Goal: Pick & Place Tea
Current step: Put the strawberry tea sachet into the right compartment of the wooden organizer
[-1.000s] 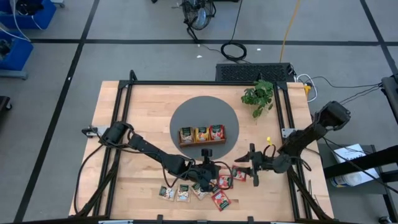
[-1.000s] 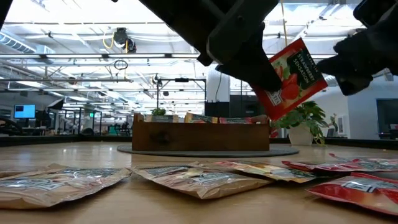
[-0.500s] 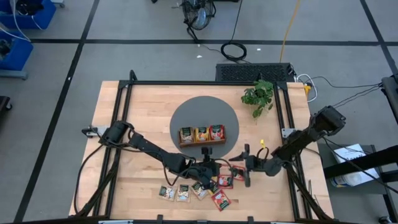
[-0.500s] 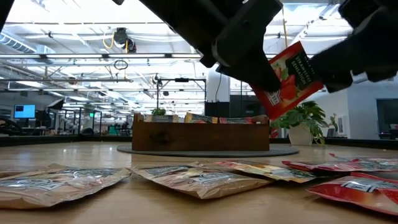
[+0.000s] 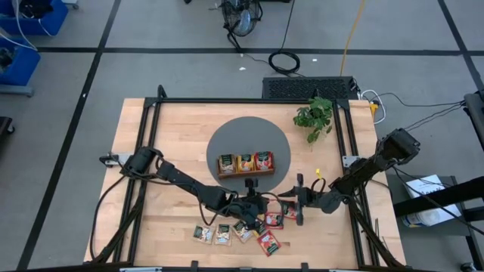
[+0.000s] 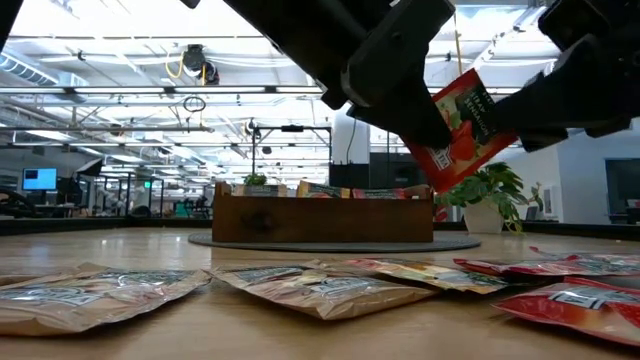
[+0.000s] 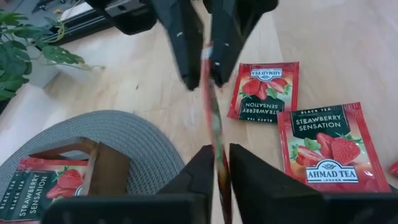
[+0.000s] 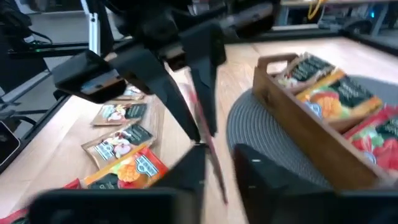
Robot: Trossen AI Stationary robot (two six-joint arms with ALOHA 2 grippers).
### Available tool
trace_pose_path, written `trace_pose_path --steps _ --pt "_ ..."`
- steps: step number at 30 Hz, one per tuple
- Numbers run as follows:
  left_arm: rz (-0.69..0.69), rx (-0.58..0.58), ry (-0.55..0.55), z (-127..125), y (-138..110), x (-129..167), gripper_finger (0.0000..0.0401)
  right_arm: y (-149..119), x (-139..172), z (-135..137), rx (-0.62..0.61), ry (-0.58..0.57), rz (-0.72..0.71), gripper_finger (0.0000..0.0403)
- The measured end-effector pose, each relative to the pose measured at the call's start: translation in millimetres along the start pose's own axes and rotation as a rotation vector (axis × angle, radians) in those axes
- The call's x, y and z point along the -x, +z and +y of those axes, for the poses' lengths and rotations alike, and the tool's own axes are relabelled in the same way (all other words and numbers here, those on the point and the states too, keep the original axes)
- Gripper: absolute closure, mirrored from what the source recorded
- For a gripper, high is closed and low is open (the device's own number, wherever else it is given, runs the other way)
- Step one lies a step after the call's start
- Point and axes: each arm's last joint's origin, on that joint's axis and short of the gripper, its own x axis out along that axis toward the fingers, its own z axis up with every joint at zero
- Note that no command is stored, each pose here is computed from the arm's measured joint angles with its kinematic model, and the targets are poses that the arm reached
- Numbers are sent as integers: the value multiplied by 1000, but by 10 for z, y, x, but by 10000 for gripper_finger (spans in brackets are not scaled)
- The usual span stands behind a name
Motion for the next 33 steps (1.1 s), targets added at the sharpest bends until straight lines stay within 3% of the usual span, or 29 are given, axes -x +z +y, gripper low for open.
trace_pose_path --steps 2,7,20,23,27,30,33 --pt "-5 3 0 0 5 0 328 9 -2 5 27 21 -3 388" --pt "-17 7 -1 0 18 0 307 11 -26 -19 9 34 8 401" --pt "33 41 -1 64 -31 -36 293 -41 -48 -48 1 82 77 397" --pt "84 48 -32 92 -81 -53 294 -52 -40 -16 2 179 108 385" --pt "199 -11 -123 27 -183 20 303 -69 -26 26 -17 320 160 365" --pt "255 -64 -205 -115 -240 122 307 -83 -13 40 -19 332 175 350" --pt "301 -172 -208 -221 -316 188 305 -95 -35 57 24 320 216 340"
